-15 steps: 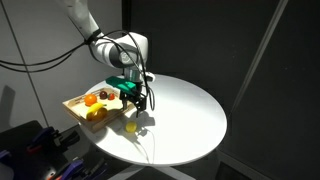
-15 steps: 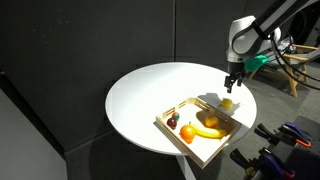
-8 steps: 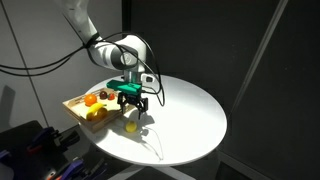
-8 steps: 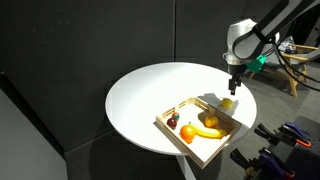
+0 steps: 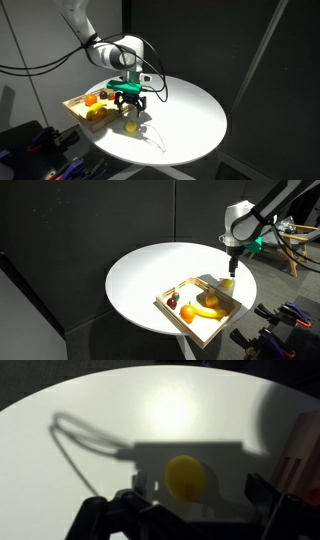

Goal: Pick up the yellow toy from the table and put it on the tray

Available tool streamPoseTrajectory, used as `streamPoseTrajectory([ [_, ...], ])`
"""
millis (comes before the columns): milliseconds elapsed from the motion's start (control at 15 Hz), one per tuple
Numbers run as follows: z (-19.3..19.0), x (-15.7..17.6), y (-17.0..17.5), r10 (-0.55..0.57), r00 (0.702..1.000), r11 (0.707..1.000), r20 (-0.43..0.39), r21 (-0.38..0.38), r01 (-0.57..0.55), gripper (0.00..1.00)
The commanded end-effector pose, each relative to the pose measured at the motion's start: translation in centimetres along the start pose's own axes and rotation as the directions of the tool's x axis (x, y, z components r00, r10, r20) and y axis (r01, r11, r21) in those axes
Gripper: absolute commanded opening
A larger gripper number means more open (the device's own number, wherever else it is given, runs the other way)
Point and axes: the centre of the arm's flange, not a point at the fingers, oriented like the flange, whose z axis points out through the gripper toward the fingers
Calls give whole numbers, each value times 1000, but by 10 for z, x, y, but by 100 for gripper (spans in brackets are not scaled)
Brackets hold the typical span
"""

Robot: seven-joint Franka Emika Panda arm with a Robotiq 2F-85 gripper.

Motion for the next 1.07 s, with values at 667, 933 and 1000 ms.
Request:
streamPoseTrajectory([
  [667, -3, -15, 15, -34, 999, 996, -30, 81, 37, 100],
  [933, 1, -14, 17, -12, 997, 998, -72, 58, 16, 100],
  [1000, 1, -13, 17, -8, 996, 999, -85, 53, 12, 100],
])
